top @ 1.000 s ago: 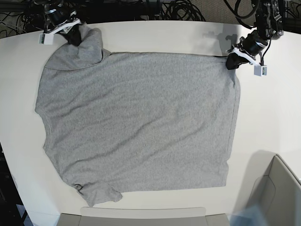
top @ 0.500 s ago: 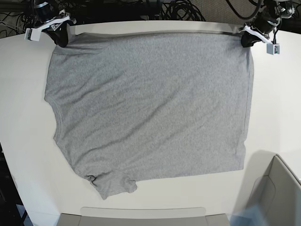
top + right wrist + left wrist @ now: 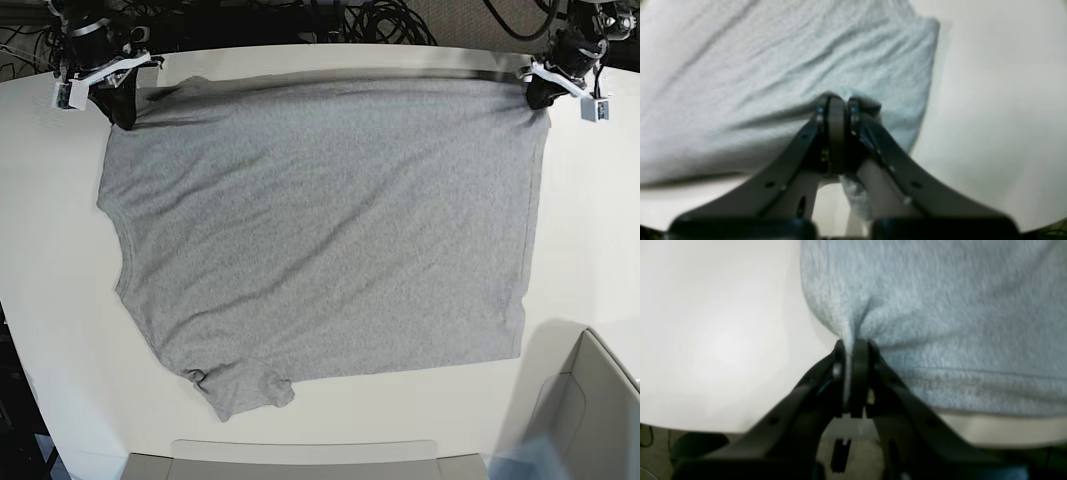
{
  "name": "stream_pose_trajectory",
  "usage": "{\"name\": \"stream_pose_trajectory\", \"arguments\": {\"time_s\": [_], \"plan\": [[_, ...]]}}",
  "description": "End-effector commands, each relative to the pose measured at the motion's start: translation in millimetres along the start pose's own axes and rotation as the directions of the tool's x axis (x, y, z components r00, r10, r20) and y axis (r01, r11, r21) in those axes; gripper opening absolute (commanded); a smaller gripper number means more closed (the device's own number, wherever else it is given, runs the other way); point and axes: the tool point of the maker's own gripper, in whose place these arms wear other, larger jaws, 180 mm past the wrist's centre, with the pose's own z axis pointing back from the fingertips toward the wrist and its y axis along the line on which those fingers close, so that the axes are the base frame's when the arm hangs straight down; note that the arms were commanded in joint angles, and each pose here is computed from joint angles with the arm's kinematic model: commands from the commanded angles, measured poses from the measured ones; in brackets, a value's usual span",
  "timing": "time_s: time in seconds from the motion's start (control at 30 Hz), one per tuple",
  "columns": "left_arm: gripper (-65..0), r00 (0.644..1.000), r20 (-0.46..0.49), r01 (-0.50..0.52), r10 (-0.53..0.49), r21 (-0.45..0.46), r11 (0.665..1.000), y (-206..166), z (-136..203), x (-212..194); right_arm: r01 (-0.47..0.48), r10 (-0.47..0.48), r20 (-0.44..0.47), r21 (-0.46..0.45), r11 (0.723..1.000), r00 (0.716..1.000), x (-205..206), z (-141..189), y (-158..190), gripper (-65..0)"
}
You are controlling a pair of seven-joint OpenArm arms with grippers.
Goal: Fold the T-shirt properly
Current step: 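Lift both shoulder corners and pull them toward the hem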
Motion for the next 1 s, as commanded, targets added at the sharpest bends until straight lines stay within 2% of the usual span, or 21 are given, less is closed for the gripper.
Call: {"name": "stream_pose_trajectory", "arguments": {"time_s": [0.0, 0.5, 0.63, 0.8, 0.97], "plan": [[-65.0, 1.0, 0.029, 0.006, -0.007, 0.011, 1.0, 2, 3, 11, -0.018, 0.018, 0.055, 0.005, 1.0, 0.998, 16, 0, 1, -65.0], [-65.0, 0.98, 0.166, -0.132, 0.113, 0.104, 0.986, 6, -3, 62, -0.203, 0.2, 0.07, 0.034, 0.979, 0.977, 41, -48, 29, -65.0], [-65.0, 0.981, 0.157, -0.131, 0.115, 0.098, 0.987, -5, -4, 76, -0.239, 0.239, 0.003, 0.026, 0.971, 0.971, 43, -61, 27, -65.0], [-65.0, 0.987, 0.132, -0.109, 0.094, 0.111, 0.988, -16, -17, 90, -0.26, 0.26, 0.013, 0.017, 0.965, 0.965, 58, -70, 26, -65.0], [-65.0, 0.992, 0.098, -0.096, 0.081, 0.159, 0.983, -21, -28, 96, -0.346, 0.346, -0.007, 0.017, 0.938, 0.938, 64, -86, 30, -65.0]]}}
